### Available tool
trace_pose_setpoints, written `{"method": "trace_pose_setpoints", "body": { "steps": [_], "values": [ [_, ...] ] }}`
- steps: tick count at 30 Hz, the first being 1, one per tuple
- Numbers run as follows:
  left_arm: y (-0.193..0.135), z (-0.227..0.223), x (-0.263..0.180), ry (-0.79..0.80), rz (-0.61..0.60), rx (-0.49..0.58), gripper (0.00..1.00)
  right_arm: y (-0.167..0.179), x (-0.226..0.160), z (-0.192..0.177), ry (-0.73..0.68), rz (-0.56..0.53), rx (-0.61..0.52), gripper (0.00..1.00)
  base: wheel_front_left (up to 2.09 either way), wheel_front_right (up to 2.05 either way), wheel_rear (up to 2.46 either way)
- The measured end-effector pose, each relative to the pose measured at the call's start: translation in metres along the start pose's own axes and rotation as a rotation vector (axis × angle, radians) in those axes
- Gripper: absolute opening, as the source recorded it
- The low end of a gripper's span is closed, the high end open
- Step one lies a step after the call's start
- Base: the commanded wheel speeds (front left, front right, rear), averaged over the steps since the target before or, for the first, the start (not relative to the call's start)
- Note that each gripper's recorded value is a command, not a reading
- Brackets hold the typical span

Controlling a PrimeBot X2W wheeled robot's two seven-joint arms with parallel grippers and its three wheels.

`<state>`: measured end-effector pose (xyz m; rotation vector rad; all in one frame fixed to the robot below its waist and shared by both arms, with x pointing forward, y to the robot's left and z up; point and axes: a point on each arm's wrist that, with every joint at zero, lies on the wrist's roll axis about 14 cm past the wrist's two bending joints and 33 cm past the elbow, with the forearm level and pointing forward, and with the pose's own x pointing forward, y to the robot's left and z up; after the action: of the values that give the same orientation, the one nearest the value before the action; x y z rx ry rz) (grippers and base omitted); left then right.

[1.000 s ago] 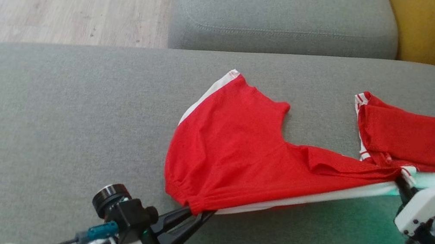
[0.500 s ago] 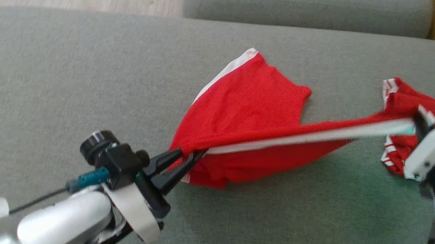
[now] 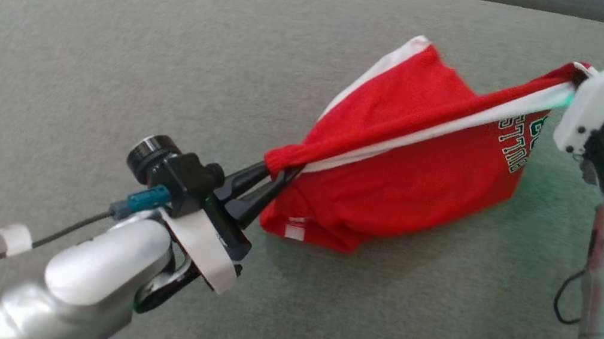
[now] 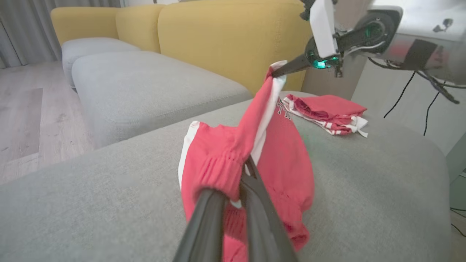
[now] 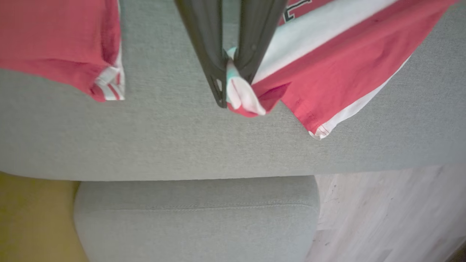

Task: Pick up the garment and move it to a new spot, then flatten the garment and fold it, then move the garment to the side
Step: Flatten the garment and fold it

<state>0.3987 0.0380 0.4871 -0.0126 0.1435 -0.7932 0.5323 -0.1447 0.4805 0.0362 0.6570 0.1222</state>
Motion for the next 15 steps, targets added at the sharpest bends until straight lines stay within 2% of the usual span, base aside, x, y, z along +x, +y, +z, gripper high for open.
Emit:
{"method": "trace_pose_setpoints", "body": {
  "steps": [8,15],
  "values": [
    [0.003,-0.030,-0.018,0.077,0.040,-0.043,0.00,0.050,0.046,-0.019,0.098,0.062,-0.143,0.00,0.00,0.00,0.00],
    [0.010,-0.038,-0.020,0.103,0.070,-0.059,0.00,0.076,0.071,-0.010,0.085,0.088,-0.216,0.00,0.00,0.00,0.00]
  ]
}}
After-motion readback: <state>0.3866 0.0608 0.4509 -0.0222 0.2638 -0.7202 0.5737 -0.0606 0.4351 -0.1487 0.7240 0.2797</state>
